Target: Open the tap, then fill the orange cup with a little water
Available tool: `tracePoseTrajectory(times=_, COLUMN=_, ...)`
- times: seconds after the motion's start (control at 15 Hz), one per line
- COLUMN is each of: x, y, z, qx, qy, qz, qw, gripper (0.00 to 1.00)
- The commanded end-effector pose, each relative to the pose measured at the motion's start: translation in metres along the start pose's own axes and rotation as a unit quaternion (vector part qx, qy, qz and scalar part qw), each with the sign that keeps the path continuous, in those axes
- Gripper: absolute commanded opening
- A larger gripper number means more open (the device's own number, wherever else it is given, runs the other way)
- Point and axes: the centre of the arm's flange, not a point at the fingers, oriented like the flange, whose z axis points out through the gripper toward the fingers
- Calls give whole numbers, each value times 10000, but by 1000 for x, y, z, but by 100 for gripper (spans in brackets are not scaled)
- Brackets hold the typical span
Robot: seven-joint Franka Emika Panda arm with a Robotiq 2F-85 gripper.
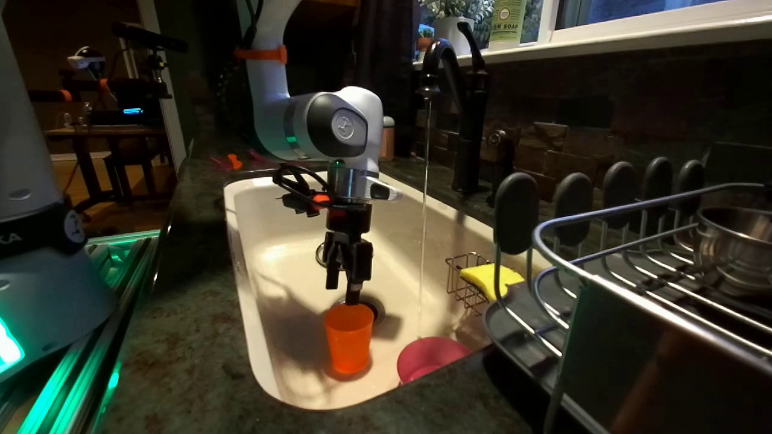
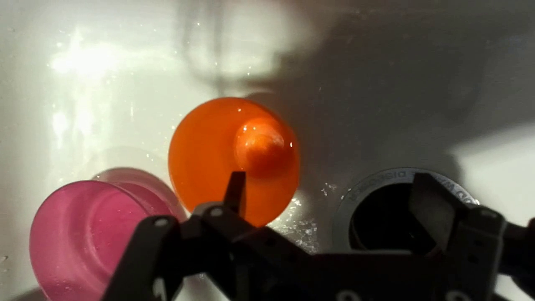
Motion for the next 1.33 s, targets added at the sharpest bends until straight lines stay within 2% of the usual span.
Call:
tracePoseTrajectory(times=0.0, x=6, y=0, z=8, qx=91, qy=-158, qz=-85, qw=9998, gripper=100)
tracePoseTrajectory(times=0.07, x=7, y=-1, z=9, qx=105, qy=-174, qz=-103, qw=9997, gripper=100)
tracePoseTrajectory(times=0.13, x=8, y=-1, z=10, qx=117, qy=-181, qz=-117, qw=9997, gripper=93)
tracePoseTrajectory(times=0.2, x=8, y=-1, z=11, qx=120, qy=-195, qz=-134, qw=9996, gripper=82)
tracePoseTrajectory(times=0.27, x=9, y=-1, z=12, qx=130, qy=-199, qz=-144, qw=9996, gripper=66)
tracePoseTrajectory(times=0.4, x=10, y=-2, z=14, qx=135, qy=-225, qz=-161, qw=9995, gripper=49)
tracePoseTrajectory(times=0.8, x=9, y=1, z=19, qx=143, qy=-273, qz=-185, qw=9994, gripper=4)
tracePoseTrajectory(times=0.87, x=8, y=1, z=19, qx=135, qy=-274, qz=-194, qw=9993, gripper=0)
tracePoseTrajectory(times=1.27, x=7, y=2, z=12, qx=-14, qy=-215, qz=-306, qw=9993, gripper=1)
